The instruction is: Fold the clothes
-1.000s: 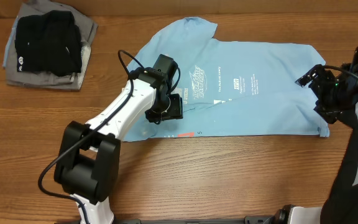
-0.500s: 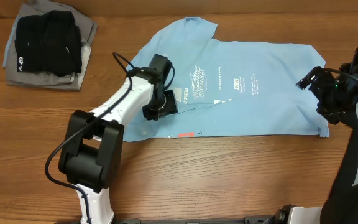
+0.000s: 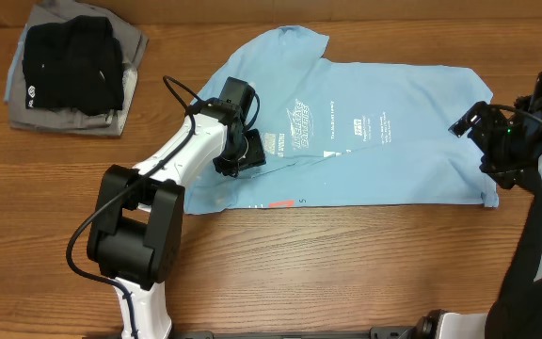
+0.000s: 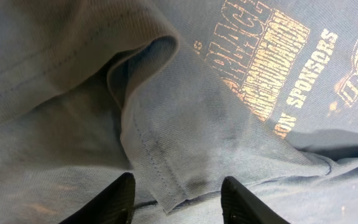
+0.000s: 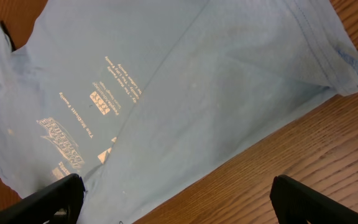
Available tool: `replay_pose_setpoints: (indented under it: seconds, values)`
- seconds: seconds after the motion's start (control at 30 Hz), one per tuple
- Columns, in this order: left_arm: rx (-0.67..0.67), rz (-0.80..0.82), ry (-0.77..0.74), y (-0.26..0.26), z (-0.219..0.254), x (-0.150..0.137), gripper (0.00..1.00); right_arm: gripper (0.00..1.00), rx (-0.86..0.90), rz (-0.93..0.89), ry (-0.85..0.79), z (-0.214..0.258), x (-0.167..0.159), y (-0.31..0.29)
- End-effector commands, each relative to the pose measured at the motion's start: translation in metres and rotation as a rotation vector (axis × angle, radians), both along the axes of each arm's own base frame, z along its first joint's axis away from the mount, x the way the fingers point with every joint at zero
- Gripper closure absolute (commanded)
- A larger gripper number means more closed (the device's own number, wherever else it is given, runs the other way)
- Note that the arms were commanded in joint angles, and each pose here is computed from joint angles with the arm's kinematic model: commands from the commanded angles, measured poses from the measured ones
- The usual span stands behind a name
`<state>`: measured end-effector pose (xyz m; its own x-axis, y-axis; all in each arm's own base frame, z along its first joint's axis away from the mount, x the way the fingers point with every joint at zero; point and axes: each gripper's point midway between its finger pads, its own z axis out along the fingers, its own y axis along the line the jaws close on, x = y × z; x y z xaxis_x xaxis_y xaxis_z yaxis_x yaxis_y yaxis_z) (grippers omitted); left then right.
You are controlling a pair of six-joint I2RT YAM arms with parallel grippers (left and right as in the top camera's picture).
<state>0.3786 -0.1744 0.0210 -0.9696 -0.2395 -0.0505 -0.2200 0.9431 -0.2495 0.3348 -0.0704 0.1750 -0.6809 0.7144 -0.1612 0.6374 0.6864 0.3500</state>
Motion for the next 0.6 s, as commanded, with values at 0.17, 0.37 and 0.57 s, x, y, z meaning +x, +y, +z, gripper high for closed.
replay_pose_setpoints:
  seconds: [0.17, 0.37, 0.57]
  values:
    - [0.006, 0.023, 0.043, 0.0, -0.016, -0.003, 0.52, 0.0, -0.011, 0.009, 0.006, -0.001, -0.001, 0.001]
    - [-0.008, 0.023, 0.069, -0.003, -0.024, -0.006, 0.53, 0.0, -0.011, 0.009, 0.006, -0.001, -0.001, 0.001]
    - [-0.017, 0.023, 0.046, -0.005, -0.022, 0.0, 0.85, 0.0, -0.028, 0.003, 0.011, -0.002, -0.002, -0.003]
